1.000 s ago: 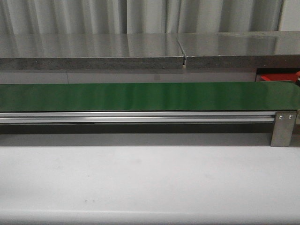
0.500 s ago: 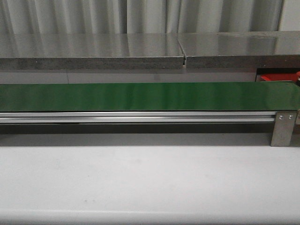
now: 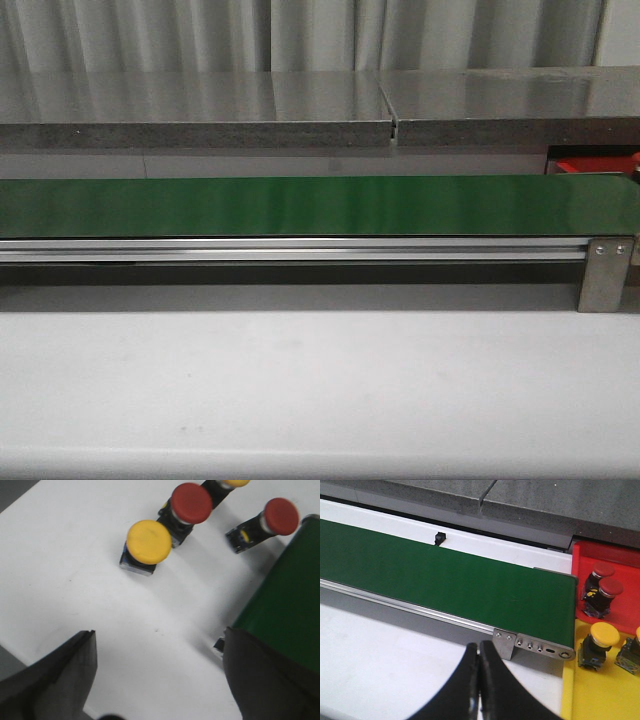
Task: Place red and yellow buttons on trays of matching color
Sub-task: 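Move the left gripper over the remaining buttons on the table, then lower the left gripper and grasp a yellow button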
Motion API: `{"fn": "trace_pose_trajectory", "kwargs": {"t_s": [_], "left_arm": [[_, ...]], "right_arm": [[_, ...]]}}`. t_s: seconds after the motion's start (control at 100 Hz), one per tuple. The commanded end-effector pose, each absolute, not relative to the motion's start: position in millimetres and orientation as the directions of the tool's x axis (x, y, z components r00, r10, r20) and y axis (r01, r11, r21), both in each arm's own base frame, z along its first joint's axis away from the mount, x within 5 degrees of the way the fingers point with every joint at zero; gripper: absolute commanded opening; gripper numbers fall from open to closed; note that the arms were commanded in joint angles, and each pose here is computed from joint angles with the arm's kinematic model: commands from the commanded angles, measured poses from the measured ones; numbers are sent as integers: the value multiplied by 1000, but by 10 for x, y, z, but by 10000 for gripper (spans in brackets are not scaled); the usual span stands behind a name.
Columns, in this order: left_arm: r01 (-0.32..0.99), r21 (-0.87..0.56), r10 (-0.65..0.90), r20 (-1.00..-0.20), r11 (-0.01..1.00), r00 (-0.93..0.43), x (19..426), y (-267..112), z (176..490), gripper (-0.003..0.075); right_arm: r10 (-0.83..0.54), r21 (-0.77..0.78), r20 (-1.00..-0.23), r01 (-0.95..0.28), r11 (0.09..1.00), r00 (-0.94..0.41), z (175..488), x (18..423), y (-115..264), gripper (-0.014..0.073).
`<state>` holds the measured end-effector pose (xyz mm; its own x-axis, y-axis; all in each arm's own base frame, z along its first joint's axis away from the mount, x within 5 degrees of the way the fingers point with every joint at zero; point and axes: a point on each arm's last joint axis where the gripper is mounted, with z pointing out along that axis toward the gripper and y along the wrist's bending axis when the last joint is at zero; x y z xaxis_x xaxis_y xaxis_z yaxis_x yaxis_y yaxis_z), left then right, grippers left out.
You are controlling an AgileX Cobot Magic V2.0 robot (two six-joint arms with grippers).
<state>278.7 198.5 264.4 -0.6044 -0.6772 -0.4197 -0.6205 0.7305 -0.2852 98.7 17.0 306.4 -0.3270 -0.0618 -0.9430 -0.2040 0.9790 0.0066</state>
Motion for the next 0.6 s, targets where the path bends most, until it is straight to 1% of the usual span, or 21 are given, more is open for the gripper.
{"fn": "trace_pose_trajectory", "kwargs": {"t_s": [0.0,0.05,0.15,0.17,0.38,0.5,0.59], "left_arm": [[-639,-286,-692,-429,714,-581,2874,2077,2765,526],[-640,-285,-695,-406,714,-594,2946,2131,2725,526],[-639,-288,-697,-390,713,-602,3061,2220,2688,526],[-640,-289,-699,-377,712,-607,3089,2231,2659,526],[-636,-285,-696,-353,717,-626,3288,2330,2512,526],[-641,-288,-701,-355,711,-618,3351,2381,2425,526],[-647,-302,-711,-385,700,-589,3408,2423,2369,526]], "right_arm": [[-40,6,-968,-180,984,-249,3206,998,154,-66],[-40,6,-968,-180,984,-249,3206,998,154,-66],[-40,6,-968,-180,984,-249,3206,998,154,-66],[-40,6,-968,-180,984,-249,3206,998,154,-66],[-40,6,-968,-180,984,-249,3206,998,154,-66],[-40,6,-968,-180,984,-249,3206,998,154,-66],[-40,6,-968,-180,984,-249,3206,998,154,-66]]}}
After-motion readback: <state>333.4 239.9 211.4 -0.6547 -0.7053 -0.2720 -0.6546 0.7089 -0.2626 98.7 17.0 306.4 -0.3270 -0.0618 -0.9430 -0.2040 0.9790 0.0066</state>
